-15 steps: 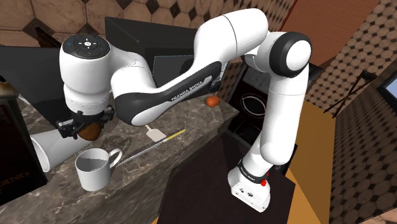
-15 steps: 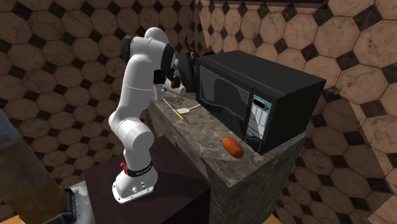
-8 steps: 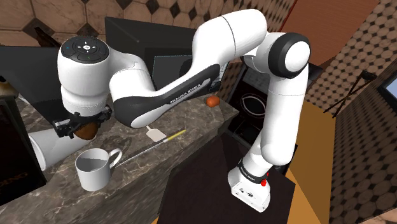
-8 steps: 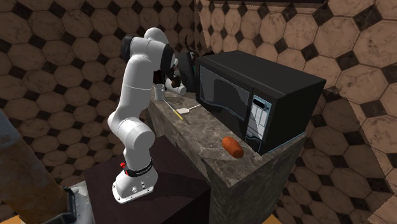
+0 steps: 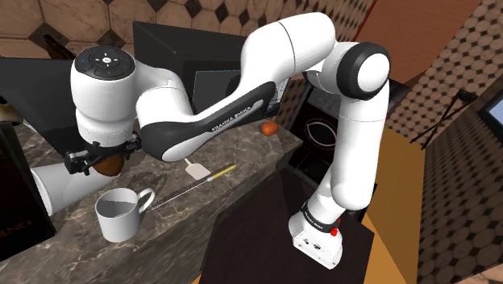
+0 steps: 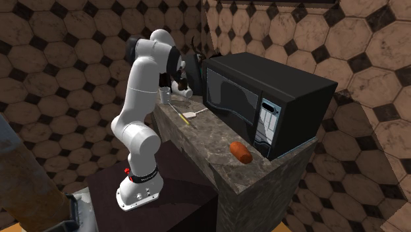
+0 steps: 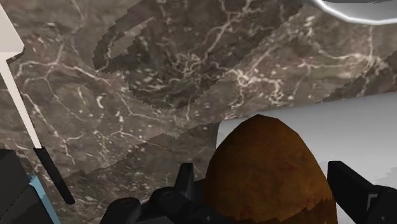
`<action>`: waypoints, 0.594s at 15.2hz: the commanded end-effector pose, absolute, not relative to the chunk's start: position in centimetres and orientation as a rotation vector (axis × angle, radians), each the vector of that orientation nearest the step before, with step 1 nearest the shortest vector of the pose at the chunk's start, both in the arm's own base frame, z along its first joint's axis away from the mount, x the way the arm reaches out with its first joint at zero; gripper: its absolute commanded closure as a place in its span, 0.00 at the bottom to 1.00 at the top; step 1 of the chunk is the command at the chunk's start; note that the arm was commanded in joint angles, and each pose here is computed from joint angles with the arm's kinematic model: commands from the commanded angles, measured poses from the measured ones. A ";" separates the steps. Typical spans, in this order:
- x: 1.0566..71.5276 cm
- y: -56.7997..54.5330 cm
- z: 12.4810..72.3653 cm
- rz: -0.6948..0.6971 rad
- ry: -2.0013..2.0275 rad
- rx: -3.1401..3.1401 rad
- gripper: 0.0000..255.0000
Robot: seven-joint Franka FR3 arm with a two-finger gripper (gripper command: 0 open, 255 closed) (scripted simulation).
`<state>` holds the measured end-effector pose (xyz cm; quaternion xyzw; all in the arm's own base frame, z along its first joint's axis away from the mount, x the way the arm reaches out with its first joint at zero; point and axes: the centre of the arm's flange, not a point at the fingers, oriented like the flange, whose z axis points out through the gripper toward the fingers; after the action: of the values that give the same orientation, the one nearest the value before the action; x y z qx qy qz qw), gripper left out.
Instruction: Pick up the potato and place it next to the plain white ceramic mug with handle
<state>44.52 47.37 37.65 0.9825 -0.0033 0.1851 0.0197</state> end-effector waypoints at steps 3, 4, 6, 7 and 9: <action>43.8 46.9 32.8 0.446 0.004 3.048 0.00; 43.4 47.0 34.1 0.446 0.004 3.048 0.00; 42.6 47.1 36.6 0.446 0.004 3.048 0.00; 42.4 47.2 37.6 0.446 0.004 3.048 0.00; 42.3 47.2 37.6 0.446 0.004 3.048 0.00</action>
<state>42.48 47.18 37.65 0.9886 0.0009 0.1474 0.0293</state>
